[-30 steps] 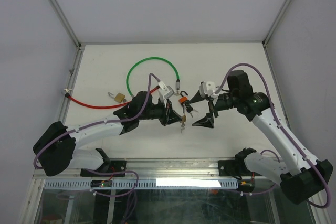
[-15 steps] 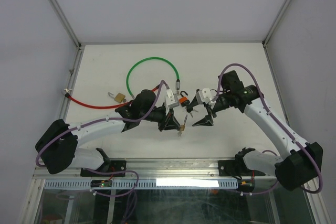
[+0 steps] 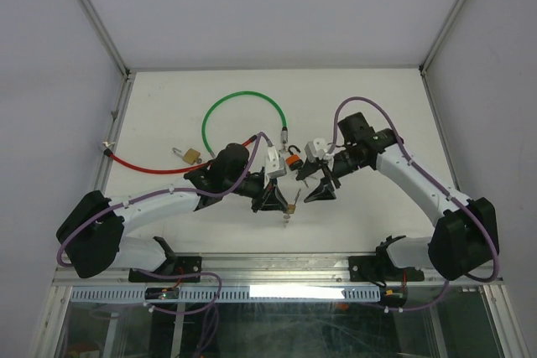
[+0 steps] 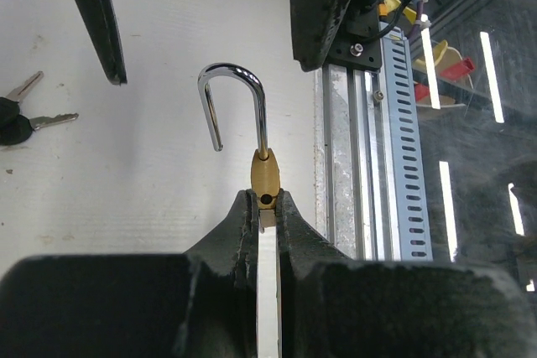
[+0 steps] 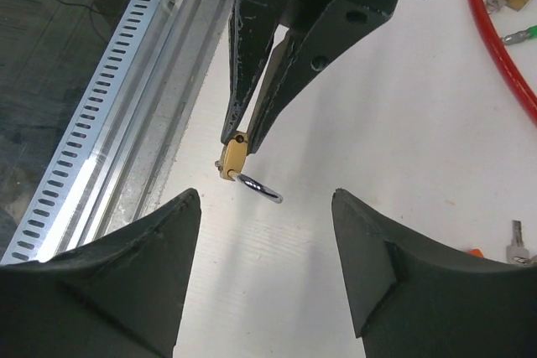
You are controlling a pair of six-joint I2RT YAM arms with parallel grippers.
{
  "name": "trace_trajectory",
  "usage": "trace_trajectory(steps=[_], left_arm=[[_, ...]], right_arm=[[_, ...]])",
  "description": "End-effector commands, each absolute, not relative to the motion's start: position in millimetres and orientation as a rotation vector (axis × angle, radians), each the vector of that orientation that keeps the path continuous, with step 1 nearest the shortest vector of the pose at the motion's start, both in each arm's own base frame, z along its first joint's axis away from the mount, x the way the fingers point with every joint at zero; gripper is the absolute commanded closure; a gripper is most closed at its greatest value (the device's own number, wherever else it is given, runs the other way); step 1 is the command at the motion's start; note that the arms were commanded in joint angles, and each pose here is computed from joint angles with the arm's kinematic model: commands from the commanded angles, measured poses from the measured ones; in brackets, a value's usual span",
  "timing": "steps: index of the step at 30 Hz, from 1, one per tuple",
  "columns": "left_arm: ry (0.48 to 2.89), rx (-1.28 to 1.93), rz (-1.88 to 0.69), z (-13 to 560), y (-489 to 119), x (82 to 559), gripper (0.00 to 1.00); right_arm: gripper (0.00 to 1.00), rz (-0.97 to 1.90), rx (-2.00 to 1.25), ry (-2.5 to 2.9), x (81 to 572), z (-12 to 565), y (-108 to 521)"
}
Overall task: Lock with the key
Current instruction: Adjust the lock.
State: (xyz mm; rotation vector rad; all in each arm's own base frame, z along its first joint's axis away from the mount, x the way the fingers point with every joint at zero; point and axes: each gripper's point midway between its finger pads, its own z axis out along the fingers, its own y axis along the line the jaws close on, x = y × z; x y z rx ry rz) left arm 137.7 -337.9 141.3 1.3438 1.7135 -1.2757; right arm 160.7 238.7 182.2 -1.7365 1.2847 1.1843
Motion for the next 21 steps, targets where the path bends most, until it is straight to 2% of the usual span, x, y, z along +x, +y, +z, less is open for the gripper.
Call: trace_trajectory(steps=[1, 21], left_arm=[[1.536, 1.384, -1.295, 174, -347, 140, 1.00], [1.545, 1.359, -1.277, 173, -346, 142, 1.00]], right_arm=[[0.34, 1.240, -1.723, 1.223, 158, 191, 244], [0.62, 1.314, -1.748, 1.238, 148, 186, 249]])
